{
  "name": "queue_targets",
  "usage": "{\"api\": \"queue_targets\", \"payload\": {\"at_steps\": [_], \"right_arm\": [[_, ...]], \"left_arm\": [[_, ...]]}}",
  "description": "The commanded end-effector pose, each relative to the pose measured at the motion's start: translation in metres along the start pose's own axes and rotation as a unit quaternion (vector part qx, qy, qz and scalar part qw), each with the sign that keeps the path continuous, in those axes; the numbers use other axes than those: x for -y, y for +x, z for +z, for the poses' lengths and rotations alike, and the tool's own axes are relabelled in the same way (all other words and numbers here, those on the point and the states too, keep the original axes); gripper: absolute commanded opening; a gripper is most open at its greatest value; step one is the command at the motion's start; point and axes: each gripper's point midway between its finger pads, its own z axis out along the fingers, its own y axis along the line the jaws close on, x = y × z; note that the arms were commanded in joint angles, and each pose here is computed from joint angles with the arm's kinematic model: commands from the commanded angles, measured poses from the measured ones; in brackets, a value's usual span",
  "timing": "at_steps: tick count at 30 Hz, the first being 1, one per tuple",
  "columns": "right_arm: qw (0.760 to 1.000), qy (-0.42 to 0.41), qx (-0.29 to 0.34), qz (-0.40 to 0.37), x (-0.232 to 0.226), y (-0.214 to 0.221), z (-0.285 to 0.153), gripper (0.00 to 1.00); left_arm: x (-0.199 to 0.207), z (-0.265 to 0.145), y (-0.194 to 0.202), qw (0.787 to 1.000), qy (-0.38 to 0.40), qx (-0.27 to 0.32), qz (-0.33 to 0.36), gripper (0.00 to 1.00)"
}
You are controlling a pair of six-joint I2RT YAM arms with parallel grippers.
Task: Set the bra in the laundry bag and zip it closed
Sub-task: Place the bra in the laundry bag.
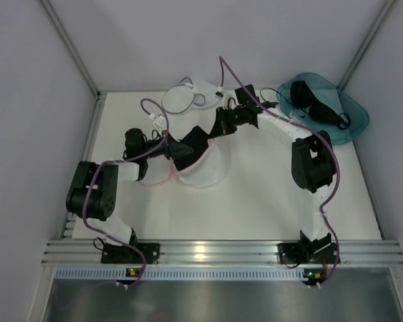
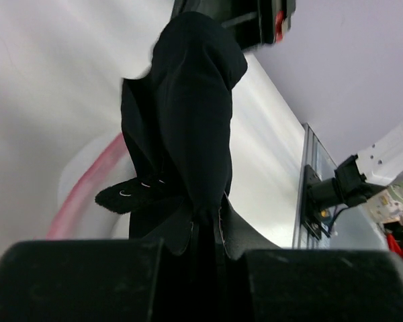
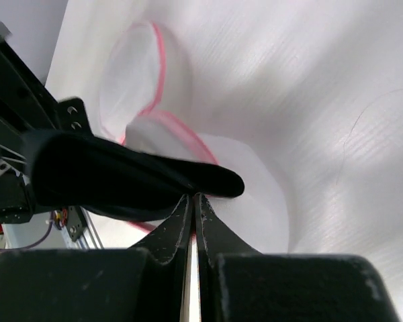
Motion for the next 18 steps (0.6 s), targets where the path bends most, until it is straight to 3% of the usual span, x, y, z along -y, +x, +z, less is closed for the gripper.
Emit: {"api": "queue_targets", "payload": {"at_steps": [1, 2, 6, 7, 8, 10, 13, 16, 18], "right_arm": [[1.0, -0.019, 0.023, -0.005, -0.005, -0.014, -0.002, 0.0], [1.0, -0.018, 0.024, -0.007, -0.006, -0.014, -0.003, 0.0], [0.999, -0.021, 0.024, -0.03, -0.01, -0.015, -0.008, 0.0], [0.999, -0.025, 0.021, -0.034, -0.013, -0.014, -0.009, 0.0], [0.998, -0.038, 0.02, -0.051, -0.023, -0.013, -0.011, 0.0], [0.996, -0.053, 0.013, -0.069, -0.038, -0.007, -0.013, 0.0], [0.993, -0.066, 0.004, -0.101, -0.057, 0.003, -0.015, 0.0], [0.99, -0.073, 0.001, -0.124, -0.075, 0.009, -0.017, 0.0], [0.99, -0.075, -0.001, -0.12, -0.08, 0.012, -0.017, 0.0]], "left_arm": [[0.008, -0.007, 0.023, 0.999, 0.031, -0.017, -0.008, 0.0], [-0.002, -0.008, 0.039, 0.997, 0.006, -0.041, -0.063, 0.0], [-0.006, -0.01, 0.052, 0.99, 0.007, -0.073, -0.118, 0.0], [-0.009, -0.011, 0.056, 0.988, -0.006, -0.084, -0.128, 0.0], [-0.013, -0.008, 0.051, 0.992, -0.012, -0.091, -0.087, 0.0], [-0.016, -0.013, 0.067, 0.983, -0.043, -0.128, -0.124, 0.0], [-0.022, -0.017, 0.067, 0.98, -0.093, -0.159, -0.076, 0.0], [-0.026, -0.027, 0.062, 0.963, -0.199, -0.179, -0.014, 0.0], [-0.018, -0.03, 0.055, 0.95, -0.244, -0.183, 0.07, 0.0]]}}
